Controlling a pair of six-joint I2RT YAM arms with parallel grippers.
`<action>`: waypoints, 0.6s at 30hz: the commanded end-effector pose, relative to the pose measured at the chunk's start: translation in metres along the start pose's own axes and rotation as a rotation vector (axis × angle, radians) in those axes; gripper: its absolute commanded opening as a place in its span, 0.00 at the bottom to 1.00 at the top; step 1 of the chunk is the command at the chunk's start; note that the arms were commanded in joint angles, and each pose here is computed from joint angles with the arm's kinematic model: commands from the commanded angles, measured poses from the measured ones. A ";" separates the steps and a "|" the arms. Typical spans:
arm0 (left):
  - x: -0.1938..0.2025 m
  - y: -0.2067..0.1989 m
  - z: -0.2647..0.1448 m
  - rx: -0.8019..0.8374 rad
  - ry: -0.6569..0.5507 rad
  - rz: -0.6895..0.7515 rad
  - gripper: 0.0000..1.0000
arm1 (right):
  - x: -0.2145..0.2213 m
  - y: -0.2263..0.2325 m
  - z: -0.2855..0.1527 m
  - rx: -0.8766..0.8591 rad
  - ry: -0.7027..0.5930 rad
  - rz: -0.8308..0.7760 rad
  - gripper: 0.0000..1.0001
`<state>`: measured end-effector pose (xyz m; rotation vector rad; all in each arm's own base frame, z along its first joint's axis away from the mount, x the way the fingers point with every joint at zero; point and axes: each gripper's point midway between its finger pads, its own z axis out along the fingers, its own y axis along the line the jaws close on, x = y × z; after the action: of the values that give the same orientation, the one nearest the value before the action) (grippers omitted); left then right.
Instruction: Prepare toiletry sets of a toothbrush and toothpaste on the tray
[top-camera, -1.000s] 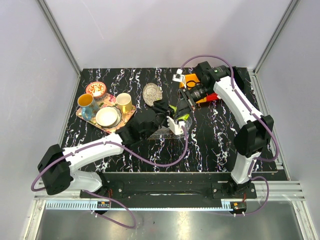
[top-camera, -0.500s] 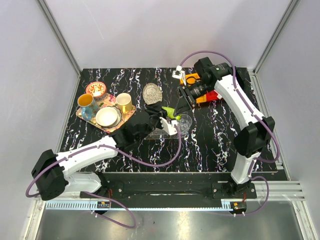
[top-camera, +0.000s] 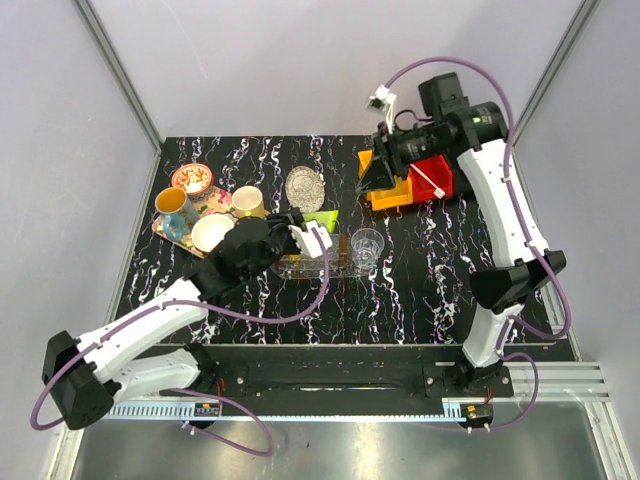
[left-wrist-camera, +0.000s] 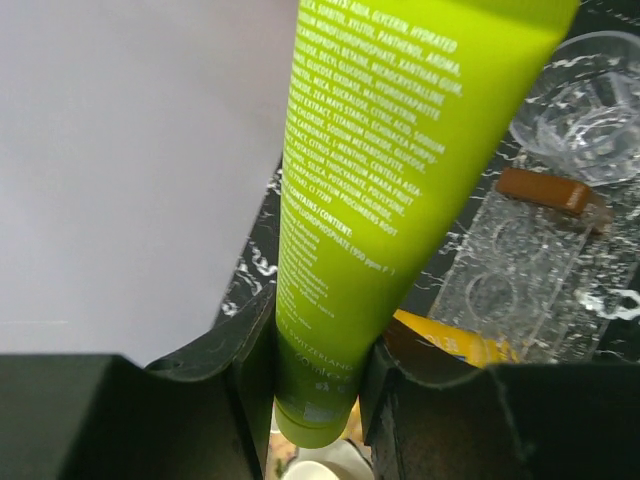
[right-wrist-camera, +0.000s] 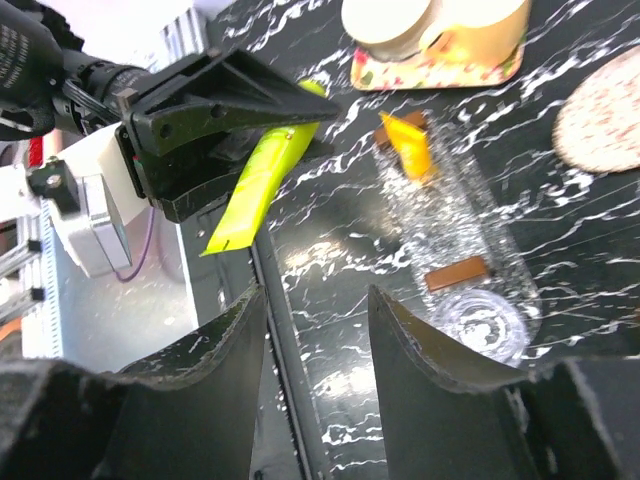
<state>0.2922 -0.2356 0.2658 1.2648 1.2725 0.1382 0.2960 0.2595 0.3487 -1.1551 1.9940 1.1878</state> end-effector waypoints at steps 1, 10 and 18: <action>-0.026 0.002 -0.015 0.068 -0.110 -0.224 0.00 | 0.005 0.020 -0.028 0.026 0.025 0.125 0.51; -0.072 0.003 -0.027 0.252 -0.240 -0.463 0.00 | -0.020 0.027 -0.029 -0.017 -0.056 0.031 0.52; -0.108 0.033 -0.027 0.430 -0.409 -0.730 0.00 | -0.022 0.032 -0.029 -0.032 -0.104 -0.075 0.65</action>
<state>0.2614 -0.2649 0.3140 1.0857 1.4594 -0.6137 0.3001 0.2519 0.3817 -1.1106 1.9092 1.1966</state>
